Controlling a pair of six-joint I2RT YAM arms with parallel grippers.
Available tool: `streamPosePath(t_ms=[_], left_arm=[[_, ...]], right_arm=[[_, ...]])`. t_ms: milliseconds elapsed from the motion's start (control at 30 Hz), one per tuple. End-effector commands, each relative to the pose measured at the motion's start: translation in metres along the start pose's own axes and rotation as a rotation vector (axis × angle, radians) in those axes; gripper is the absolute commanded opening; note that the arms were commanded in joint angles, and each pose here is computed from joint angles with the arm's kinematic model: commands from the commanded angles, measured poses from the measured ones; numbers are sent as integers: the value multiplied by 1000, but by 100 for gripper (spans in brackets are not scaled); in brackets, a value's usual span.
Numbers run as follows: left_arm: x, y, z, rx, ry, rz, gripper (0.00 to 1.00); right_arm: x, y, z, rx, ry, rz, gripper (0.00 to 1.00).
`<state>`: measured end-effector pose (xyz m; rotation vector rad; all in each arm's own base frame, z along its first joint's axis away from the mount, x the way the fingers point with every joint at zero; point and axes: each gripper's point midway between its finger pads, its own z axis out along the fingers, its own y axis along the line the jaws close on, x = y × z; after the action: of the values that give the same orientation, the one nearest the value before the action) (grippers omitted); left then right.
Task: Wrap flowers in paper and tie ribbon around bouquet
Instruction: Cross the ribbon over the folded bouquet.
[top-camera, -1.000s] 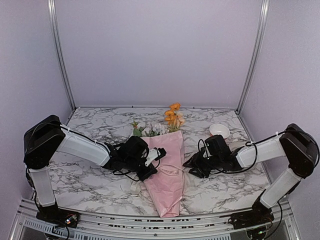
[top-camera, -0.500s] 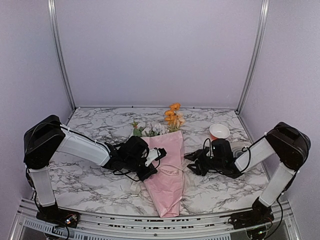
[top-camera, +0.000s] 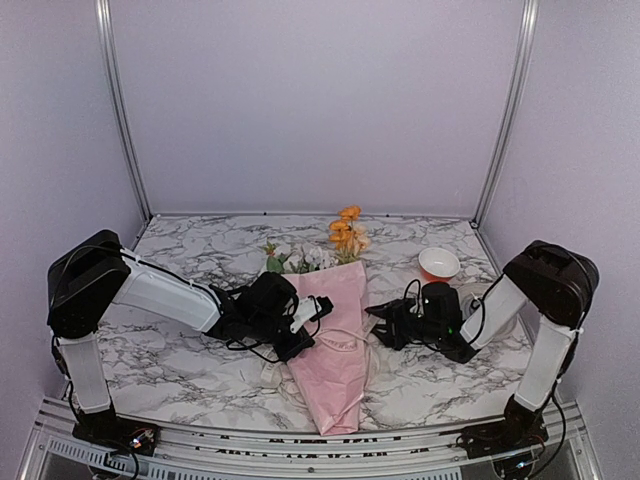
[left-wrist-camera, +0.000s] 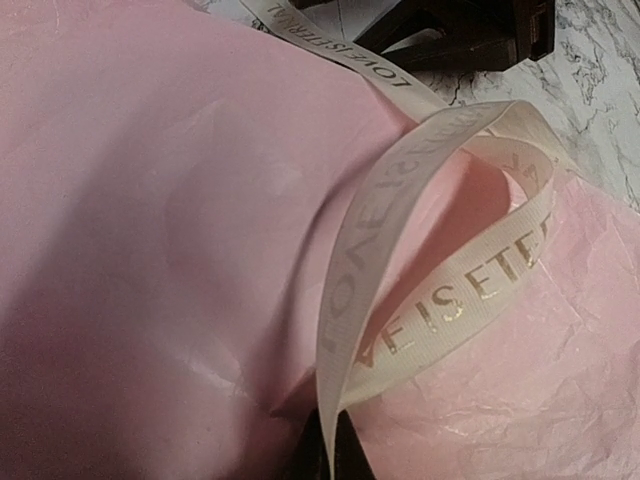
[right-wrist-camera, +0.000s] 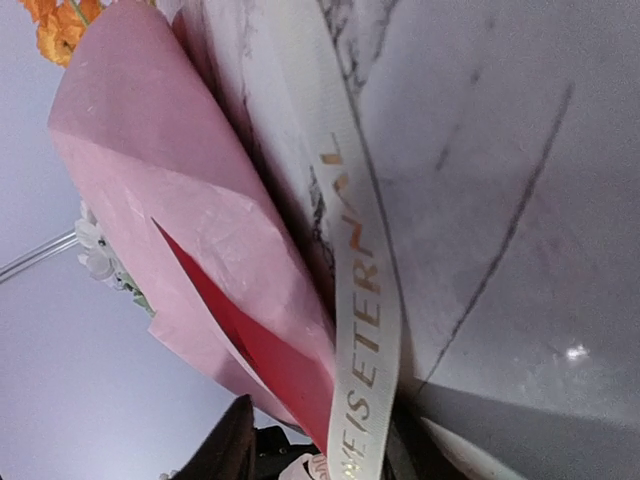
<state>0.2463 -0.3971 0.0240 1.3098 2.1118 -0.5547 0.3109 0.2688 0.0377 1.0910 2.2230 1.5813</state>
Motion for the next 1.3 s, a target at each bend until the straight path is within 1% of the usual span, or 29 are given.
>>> streamPosePath(t_ms=[0,133,200,233,333,400,500,667,767,833,867,900,933,1000,1033,1100,1233,1267], left_arm=[[50,-5,2,8,179,-6,0],[52,-4,4,8,188,-4,0],[52,-4,4,7,190,-1,0],[53,-4,4,6,192,-1,0],[53,-4,4,6,193,-2,0],[52,-4,3,5,191,-1,0],[51,-4,1,5,186,1,0],[51,-4,2,7,182,-5,0],[50,-5,1,11,178,-10,0],[49,-6,2,20,173,-16,0],[48,-6,2,26,169,-23,0],[47,-6,3,36,165,-32,0],[46,-5,3,43,160,-42,0],[45,-4,3,57,151,-64,0],[45,-3,3,63,147,-75,0],[43,0,3,74,130,-101,0],[38,3,2,92,98,-142,0],[38,4,3,91,97,-148,0]], right_arm=[[-11,5,4,-7,-37,28,32],[-15,9,5,-44,-37,46,10],[-16,10,4,-57,-41,48,1],[-17,10,4,-59,-47,44,0],[-20,15,0,-59,-64,11,0],[-21,23,-2,-51,-78,-45,0],[-21,33,-6,10,-98,-145,0],[-30,58,-29,84,-202,-287,0],[-25,96,-39,60,-227,-434,0],[-13,130,-41,40,-221,-597,0],[-4,144,-40,40,-205,-726,0],[9,156,-38,32,-171,-818,0],[26,163,-36,9,-111,-887,0],[61,167,-33,-64,27,-961,0],[76,163,-31,-78,88,-980,0],[102,140,-25,-58,222,-994,0],[161,92,-20,-63,503,-949,0],[170,79,-19,-41,548,-940,0]])
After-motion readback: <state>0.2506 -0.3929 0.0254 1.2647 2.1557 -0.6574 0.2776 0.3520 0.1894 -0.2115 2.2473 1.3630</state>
